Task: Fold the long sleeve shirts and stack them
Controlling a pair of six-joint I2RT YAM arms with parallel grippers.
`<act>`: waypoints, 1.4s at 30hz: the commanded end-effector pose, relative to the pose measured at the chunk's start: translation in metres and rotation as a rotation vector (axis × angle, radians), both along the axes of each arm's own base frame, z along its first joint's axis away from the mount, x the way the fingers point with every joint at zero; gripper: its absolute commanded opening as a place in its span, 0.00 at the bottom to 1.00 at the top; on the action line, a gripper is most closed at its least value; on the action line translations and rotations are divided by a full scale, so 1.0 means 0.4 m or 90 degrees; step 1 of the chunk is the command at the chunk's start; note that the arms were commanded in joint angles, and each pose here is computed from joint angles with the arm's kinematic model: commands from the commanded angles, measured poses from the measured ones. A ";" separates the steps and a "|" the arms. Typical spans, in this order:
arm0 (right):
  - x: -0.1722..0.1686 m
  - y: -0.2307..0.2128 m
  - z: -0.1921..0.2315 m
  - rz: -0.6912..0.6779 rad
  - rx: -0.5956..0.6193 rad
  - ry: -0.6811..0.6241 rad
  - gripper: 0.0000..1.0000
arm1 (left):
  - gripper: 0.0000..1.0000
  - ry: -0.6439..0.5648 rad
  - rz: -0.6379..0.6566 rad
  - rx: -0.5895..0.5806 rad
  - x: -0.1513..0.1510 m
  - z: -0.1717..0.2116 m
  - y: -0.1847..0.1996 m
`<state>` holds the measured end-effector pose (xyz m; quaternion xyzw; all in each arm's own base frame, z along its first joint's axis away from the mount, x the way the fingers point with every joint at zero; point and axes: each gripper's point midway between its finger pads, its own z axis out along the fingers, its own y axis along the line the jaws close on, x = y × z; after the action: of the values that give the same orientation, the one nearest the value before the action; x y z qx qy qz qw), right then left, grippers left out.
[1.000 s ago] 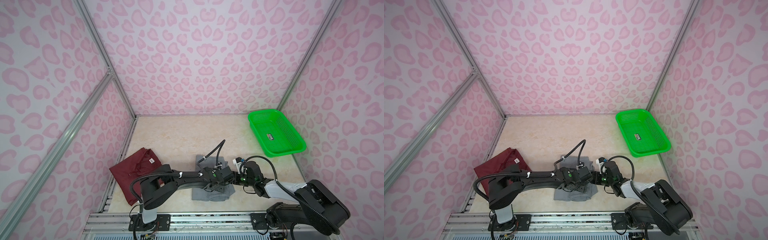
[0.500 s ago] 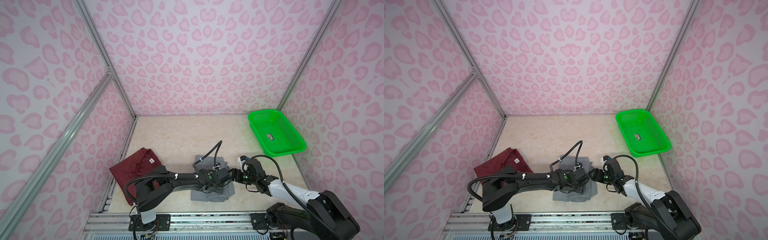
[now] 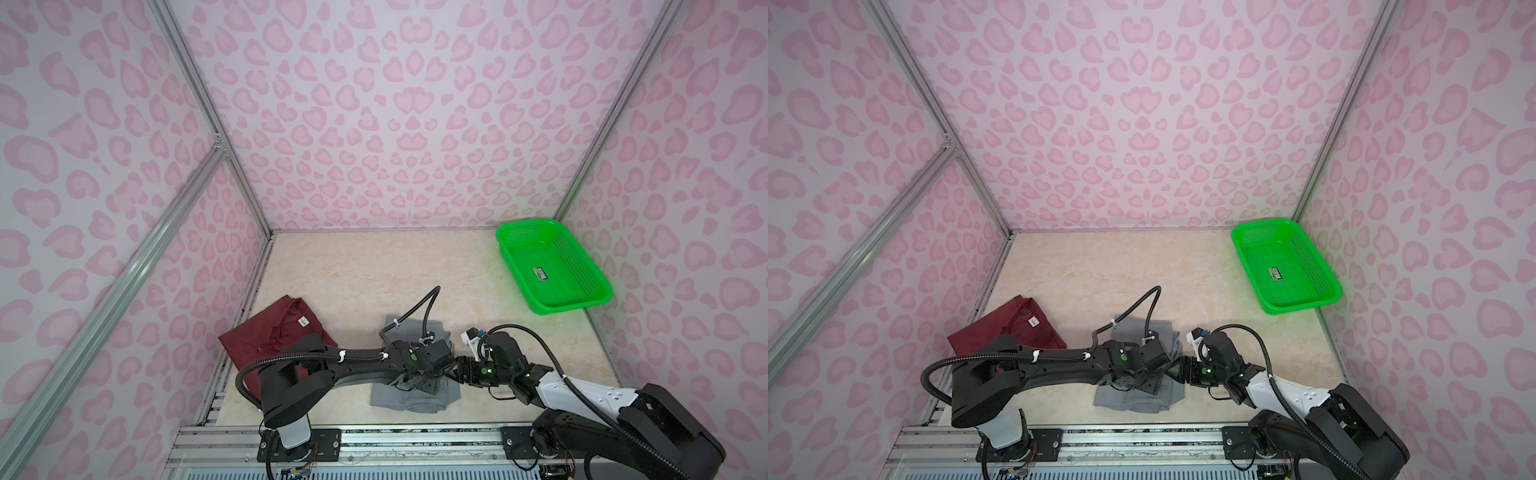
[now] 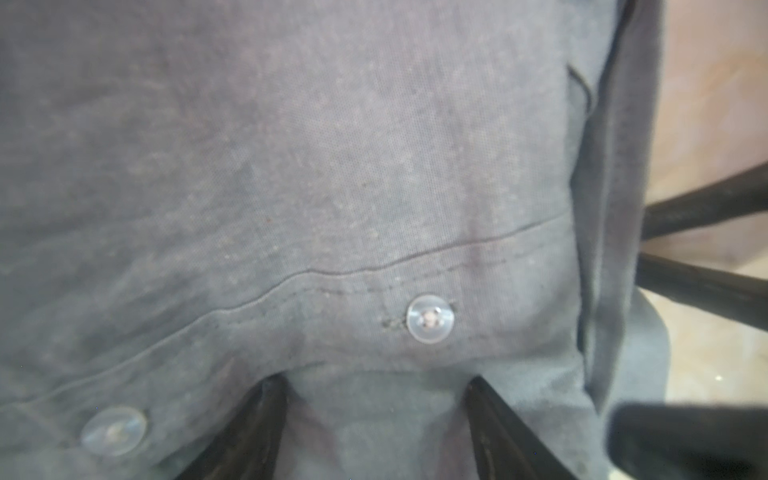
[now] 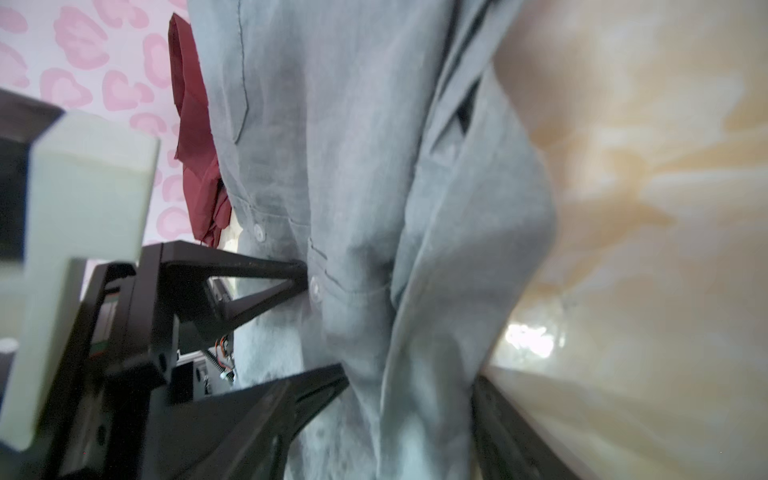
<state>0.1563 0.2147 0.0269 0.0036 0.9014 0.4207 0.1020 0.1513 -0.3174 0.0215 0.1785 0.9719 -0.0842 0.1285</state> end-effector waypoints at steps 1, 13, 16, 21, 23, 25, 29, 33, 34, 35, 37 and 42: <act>-0.136 -0.097 -0.098 -0.015 -0.123 0.174 0.68 | 0.71 0.042 -0.006 0.052 -0.041 -0.018 0.064; -0.082 -0.099 -0.044 -0.097 -0.061 0.090 0.65 | 0.71 0.050 -0.017 0.021 -0.054 -0.012 0.038; -0.080 -0.092 -0.068 -0.098 -0.059 0.104 0.65 | 0.71 0.048 -0.021 0.018 -0.057 -0.011 0.037; -0.070 -0.064 -0.091 -0.078 -0.052 0.122 0.64 | 0.71 0.049 -0.029 0.015 -0.068 -0.014 0.032; -0.069 -0.054 -0.101 -0.064 -0.053 0.128 0.64 | 0.71 0.049 -0.033 0.011 -0.072 -0.016 0.027; -0.077 -0.037 -0.114 -0.056 -0.033 0.146 0.63 | 0.71 0.048 -0.039 0.009 -0.077 -0.020 0.021; -0.070 -0.008 -0.119 -0.048 0.007 0.130 0.57 | 0.71 0.049 -0.045 0.010 -0.084 -0.026 0.017; -0.056 -0.006 -0.128 -0.049 -0.013 0.089 0.55 | 0.71 0.049 -0.048 0.007 -0.088 -0.028 0.017; -0.053 -0.014 -0.136 -0.053 -0.028 0.078 0.55 | 0.71 0.049 -0.047 0.006 -0.088 -0.028 0.017; -0.047 -0.021 -0.140 -0.058 -0.040 0.066 0.55 | 0.71 0.050 -0.049 0.004 -0.090 -0.028 0.015; -0.030 -0.026 -0.142 -0.064 -0.056 0.043 0.54 | 0.71 0.050 -0.051 0.000 -0.091 -0.027 0.012; 0.038 -0.009 -0.110 -0.092 -0.050 -0.022 0.46 | 0.71 0.051 -0.057 -0.009 -0.096 -0.026 -0.002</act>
<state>0.1647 0.2422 0.0218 0.0104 0.8674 0.4785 0.1362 0.1305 -0.3108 0.0187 0.2076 0.9663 -0.0792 0.1296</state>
